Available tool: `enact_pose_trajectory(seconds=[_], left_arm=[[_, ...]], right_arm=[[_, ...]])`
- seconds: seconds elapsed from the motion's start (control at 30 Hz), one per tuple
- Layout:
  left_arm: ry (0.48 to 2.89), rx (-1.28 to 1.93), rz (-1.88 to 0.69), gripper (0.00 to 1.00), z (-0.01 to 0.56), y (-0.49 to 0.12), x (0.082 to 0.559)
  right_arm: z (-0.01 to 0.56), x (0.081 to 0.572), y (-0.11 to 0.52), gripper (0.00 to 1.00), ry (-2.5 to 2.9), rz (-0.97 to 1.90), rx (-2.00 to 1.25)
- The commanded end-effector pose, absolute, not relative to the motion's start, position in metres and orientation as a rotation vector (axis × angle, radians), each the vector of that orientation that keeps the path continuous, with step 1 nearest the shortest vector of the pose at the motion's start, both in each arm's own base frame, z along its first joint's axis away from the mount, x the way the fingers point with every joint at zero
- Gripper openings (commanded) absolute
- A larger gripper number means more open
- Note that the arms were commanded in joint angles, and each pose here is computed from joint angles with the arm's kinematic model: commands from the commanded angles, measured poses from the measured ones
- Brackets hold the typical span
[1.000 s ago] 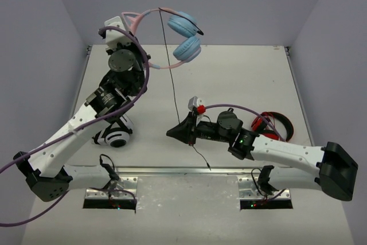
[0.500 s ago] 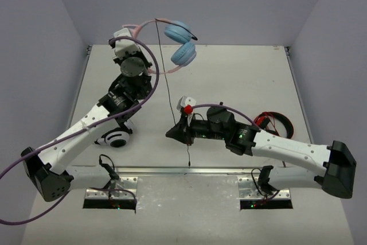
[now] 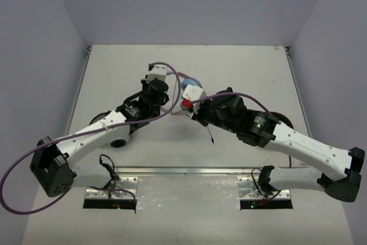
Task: Wrap the headphones
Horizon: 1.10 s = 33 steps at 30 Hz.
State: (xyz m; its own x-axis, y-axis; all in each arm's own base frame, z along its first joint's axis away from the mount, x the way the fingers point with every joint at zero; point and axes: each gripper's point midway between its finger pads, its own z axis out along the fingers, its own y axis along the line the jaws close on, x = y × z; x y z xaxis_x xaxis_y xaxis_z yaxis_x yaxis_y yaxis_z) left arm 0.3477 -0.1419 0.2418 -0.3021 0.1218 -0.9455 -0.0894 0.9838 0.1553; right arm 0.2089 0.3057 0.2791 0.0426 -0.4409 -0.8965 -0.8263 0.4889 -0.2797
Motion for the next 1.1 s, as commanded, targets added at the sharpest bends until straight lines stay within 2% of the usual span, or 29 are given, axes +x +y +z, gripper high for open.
enact_pose_trajectory(seconds=[0.0,0.17,0.3,0.33,0.5,0.53,0.57,0.67,0.73,0.8,0.87,1.07], left_arm=[[1.91,0.13,0.11,0.0,0.225,-0.167,0.321],[1.952,0.215,0.069,0.01,0.204,-0.192,0.284],[1.927,0.197,0.015,0.0,0.212,-0.189,0.262],[1.924,0.19,-0.003,0.0,0.215,-0.188,0.259],[1.902,0.2,-0.088,0.0,0.24,-0.181,0.246],[1.9,0.212,-0.09,0.0,0.243,-0.18,0.244],[1.904,0.229,-0.113,0.0,0.249,-0.181,0.24],[1.894,0.277,-0.172,0.0,0.258,-0.183,0.233],[1.897,0.324,-0.202,0.0,0.258,-0.184,0.227],[1.895,0.38,-0.226,0.0,0.261,-0.19,0.224],[1.888,0.379,-0.257,0.0,0.266,-0.191,0.221],[1.816,0.499,-0.432,0.0,0.29,-0.209,0.204]], right_arm=[[0.318,0.235,0.282,0.01,1.476,0.2,-1.134],[0.331,0.27,0.259,0.01,1.442,0.103,-1.084],[0.324,0.282,0.26,0.01,1.436,0.053,-1.121],[0.32,0.306,0.234,0.01,1.493,-0.017,-1.061],[0.317,0.336,0.206,0.03,1.521,-0.137,-0.943],[0.314,0.338,0.203,0.11,1.527,-0.148,-0.93],[0.318,0.343,0.199,0.14,1.52,-0.147,-0.893],[0.321,0.348,0.193,0.11,1.523,-0.076,-0.839],[0.324,0.347,0.197,0.04,1.517,0.008,-0.837],[0.324,0.349,0.198,0.07,1.524,0.046,-0.822],[0.321,0.349,0.204,0.02,1.535,0.081,-0.844],[0.3,0.372,0.199,0.02,1.604,0.086,-0.81]])
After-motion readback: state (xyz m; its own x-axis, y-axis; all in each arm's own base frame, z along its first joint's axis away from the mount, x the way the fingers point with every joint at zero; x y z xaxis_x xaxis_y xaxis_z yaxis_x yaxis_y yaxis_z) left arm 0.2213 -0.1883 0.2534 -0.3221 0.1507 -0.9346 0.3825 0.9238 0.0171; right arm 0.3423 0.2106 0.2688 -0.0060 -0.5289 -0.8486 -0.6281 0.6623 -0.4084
